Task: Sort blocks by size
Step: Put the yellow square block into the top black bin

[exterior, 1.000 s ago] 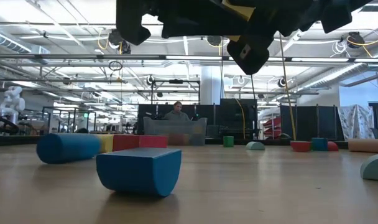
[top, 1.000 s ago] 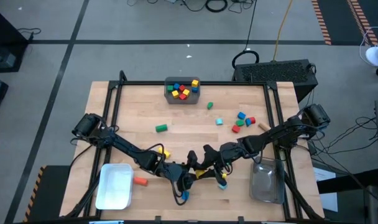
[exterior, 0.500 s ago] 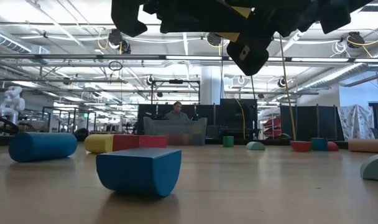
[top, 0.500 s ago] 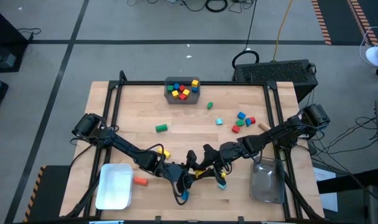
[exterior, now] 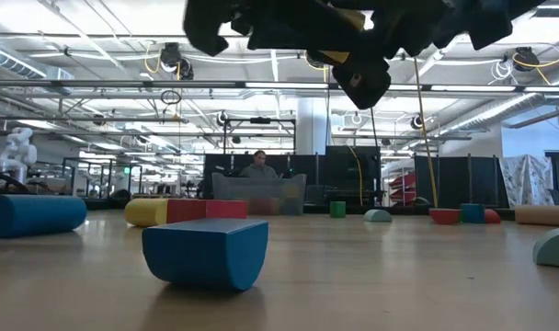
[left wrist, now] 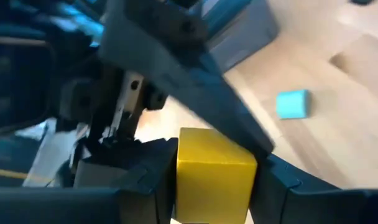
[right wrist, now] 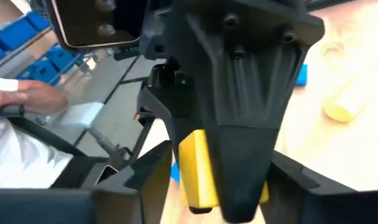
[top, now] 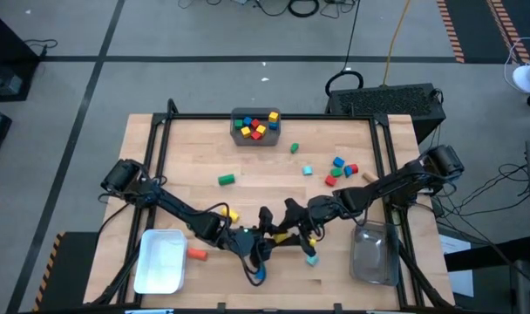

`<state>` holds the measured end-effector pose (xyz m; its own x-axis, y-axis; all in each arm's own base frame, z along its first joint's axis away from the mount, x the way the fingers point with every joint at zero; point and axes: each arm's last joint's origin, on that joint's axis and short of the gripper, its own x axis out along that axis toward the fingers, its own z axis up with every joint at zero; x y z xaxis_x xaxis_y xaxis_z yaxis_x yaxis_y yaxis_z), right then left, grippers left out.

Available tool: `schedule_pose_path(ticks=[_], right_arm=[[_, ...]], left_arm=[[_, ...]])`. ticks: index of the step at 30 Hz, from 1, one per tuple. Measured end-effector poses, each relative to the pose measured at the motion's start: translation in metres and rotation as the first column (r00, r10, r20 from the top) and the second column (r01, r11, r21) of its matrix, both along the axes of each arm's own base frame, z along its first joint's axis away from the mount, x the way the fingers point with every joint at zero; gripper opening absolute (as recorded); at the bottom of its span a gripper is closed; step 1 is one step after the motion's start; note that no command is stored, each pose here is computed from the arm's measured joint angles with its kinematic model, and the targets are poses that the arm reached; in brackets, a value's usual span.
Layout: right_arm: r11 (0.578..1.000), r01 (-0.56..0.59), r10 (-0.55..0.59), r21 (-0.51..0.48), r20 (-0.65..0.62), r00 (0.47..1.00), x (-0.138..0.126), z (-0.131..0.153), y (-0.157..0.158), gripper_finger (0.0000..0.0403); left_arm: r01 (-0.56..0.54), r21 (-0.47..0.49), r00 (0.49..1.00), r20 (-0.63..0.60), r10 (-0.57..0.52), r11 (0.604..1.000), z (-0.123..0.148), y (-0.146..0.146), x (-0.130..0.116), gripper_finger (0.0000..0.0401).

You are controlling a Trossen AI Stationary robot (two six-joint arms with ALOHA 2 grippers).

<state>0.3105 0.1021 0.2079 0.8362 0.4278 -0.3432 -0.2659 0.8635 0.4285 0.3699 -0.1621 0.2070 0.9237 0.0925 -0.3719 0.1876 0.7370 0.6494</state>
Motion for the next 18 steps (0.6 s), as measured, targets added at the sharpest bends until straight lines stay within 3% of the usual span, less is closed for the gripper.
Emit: schedule_pose_path(ticks=[6,10,13,18], right_arm=[[0.997,0.05,-0.054,-0.051,-0.085,0.995,-0.013,0.008,-0.01,0.0233],[0.978,0.163,-0.176,-0.128,-0.104,0.979,-0.029,0.024,-0.019,0.0239],[0.929,0.272,-0.316,-0.252,-0.154,0.936,-0.046,0.028,-0.029,0.0236],[0.828,0.363,-0.483,-0.427,-0.216,0.848,-0.066,0.024,-0.037,0.0232]], left_arm=[[-0.083,0.026,0.996,0.017,0.082,0.996,0.004,0.007,0.0,0.0152],[-0.156,0.045,0.987,0.034,0.155,0.987,0.008,0.013,-0.001,0.0152],[-0.24,0.008,0.97,0.048,0.24,0.971,0.017,0.029,0.0,0.0153],[-0.417,-0.072,0.909,-0.018,0.416,0.906,0.026,0.086,0.002,0.0154]])
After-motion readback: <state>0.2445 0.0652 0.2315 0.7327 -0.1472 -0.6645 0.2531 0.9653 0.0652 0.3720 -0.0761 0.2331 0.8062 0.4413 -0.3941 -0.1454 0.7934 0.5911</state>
